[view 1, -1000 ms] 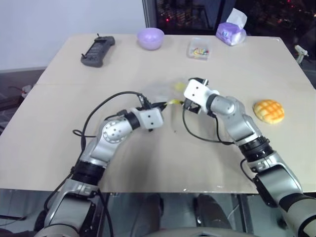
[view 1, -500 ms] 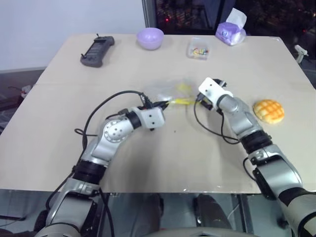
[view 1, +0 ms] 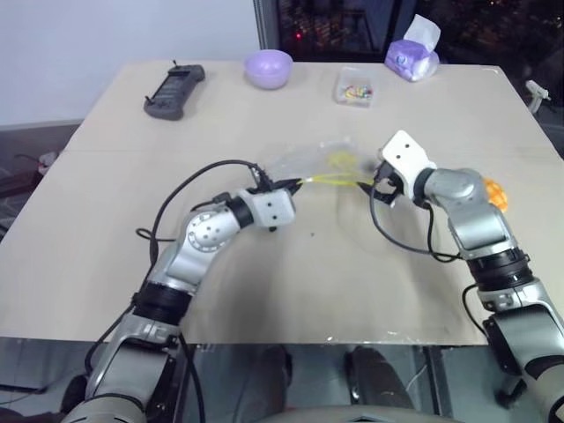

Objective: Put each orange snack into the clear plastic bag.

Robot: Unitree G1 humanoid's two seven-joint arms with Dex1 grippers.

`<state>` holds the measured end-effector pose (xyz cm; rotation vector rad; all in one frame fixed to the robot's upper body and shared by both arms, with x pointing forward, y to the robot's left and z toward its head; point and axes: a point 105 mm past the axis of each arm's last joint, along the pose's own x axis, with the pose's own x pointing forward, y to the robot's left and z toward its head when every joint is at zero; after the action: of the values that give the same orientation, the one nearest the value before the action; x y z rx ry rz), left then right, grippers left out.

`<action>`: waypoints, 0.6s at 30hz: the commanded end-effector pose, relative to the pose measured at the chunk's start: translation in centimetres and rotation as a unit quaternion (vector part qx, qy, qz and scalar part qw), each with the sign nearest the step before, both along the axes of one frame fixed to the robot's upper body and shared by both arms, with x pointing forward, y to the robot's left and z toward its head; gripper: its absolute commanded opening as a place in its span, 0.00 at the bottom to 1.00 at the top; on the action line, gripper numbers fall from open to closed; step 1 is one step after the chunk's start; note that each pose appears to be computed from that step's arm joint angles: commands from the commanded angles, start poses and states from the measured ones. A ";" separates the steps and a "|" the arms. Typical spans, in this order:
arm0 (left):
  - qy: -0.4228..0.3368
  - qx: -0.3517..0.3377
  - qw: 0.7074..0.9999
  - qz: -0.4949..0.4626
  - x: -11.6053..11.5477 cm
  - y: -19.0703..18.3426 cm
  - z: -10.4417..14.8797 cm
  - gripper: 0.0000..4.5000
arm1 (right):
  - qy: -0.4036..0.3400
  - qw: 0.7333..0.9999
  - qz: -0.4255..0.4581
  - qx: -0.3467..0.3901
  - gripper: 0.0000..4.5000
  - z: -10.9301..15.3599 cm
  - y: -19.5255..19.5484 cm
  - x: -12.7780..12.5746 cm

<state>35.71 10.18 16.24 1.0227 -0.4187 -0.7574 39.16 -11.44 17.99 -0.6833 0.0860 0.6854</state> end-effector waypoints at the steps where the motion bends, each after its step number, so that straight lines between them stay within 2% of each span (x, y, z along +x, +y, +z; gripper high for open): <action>1: -0.026 -0.007 1.000 -0.016 -0.1 -0.9 1.1 0.00 | 0.021 0.996 0.005 0.092 0.99 2.1 -0.8 -1.4; 2: -0.025 -0.010 0.999 -0.019 0.0 -1.1 1.2 0.00 | 0.045 0.987 -0.006 0.152 0.99 2.3 -1.4 -1.5; 4: -0.025 -0.013 0.999 -0.023 0.0 -1.3 1.2 0.00 | 0.080 0.970 -0.025 0.226 0.99 2.1 -2.0 -1.7; 7: -0.027 -0.016 0.999 -0.028 0.2 -1.7 1.2 0.00 | 0.121 0.948 -0.017 0.295 0.82 1.6 -1.3 -2.4; 9: -0.029 -0.017 0.999 -0.029 0.4 -1.8 1.4 0.00 | 0.140 0.935 -0.007 0.326 0.60 1.3 -0.5 -2.9; 12: -0.031 -0.019 0.999 -0.030 0.6 -1.9 1.5 0.00 | 0.150 0.930 -0.003 0.336 0.26 1.1 0.6 -3.0; 14: -0.031 -0.020 0.999 -0.033 0.5 -1.9 1.5 0.00 | 0.153 0.928 -0.006 0.340 0.07 0.9 1.0 -2.7; 15: -0.032 -0.020 0.999 -0.035 0.4 -2.0 1.6 0.00 | 0.154 0.926 -0.011 0.345 0.00 0.9 1.1 -2.4; 18: -0.034 -0.021 0.998 -0.040 0.3 -2.2 1.7 0.00 | 0.156 0.921 -0.025 0.356 0.00 0.8 0.9 -1.7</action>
<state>36.44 8.46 16.66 0.9951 -0.4684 -0.7849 37.19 -10.46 17.06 0.1359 0.2041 0.7101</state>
